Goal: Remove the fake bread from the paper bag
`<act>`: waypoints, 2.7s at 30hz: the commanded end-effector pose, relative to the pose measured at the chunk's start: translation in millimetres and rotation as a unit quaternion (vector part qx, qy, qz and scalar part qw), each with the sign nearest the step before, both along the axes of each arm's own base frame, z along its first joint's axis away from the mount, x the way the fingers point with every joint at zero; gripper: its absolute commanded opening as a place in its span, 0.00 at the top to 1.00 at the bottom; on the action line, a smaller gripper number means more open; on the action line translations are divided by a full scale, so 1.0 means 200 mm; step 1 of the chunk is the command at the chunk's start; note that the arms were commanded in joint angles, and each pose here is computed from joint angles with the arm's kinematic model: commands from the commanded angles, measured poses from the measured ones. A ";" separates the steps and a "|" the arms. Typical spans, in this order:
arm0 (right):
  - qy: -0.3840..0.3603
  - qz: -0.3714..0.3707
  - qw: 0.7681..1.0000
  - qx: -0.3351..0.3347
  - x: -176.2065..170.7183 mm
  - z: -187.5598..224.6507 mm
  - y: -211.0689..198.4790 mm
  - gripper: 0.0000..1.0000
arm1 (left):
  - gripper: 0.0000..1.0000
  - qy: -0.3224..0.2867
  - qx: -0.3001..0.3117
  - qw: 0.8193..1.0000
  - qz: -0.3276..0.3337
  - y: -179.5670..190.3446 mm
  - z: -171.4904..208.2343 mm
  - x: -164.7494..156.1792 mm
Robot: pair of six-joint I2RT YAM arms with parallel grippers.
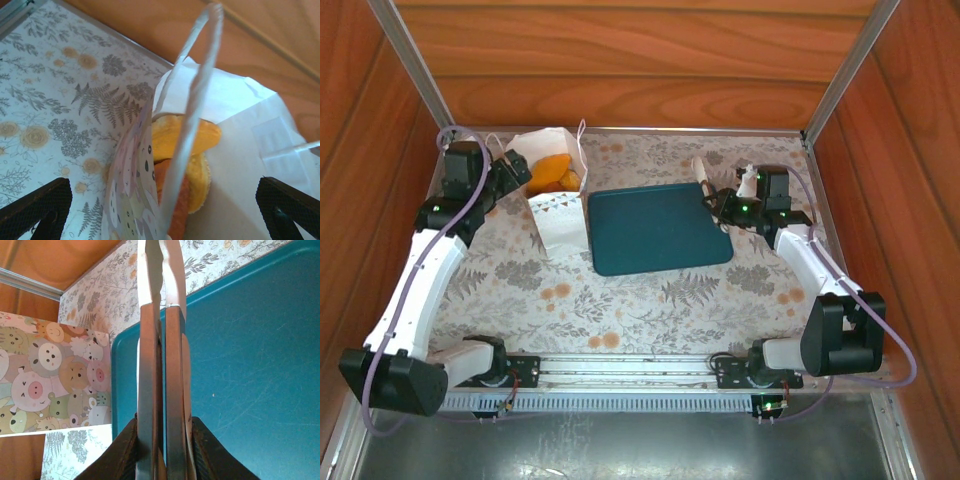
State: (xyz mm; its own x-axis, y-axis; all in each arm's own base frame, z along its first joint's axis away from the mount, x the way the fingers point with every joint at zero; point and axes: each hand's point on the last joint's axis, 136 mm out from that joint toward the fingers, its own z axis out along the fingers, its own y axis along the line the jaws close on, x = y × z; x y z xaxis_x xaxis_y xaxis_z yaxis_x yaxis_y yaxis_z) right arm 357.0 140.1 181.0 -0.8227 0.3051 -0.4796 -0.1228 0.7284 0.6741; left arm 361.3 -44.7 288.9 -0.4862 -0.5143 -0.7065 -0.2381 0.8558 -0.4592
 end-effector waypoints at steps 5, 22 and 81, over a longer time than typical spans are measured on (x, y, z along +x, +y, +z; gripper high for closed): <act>-0.029 0.012 0.999 0.006 0.01 0.10 0.04 0.74 | 0.20 0.030 0.027 0.999 0.013 0.03 -0.03 0.03; -0.037 0.002 0.999 -0.006 0.00 0.11 0.01 0.74 | 0.36 0.133 0.067 0.988 -0.031 0.02 -0.12 0.12; -0.078 0.084 0.993 0.036 -0.29 0.46 0.32 0.77 | 1.00 -0.071 0.483 0.840 -0.236 -0.41 0.08 0.39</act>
State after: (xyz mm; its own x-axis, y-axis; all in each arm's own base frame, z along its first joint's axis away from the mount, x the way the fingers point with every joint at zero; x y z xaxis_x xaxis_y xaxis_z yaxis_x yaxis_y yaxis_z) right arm 309.5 193.1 251.3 -0.7860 0.2135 -0.5802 -0.3058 0.6815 0.6649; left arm 435.0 -118.8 270.5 -0.4615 0.5441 -0.7007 0.2710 0.8386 0.4726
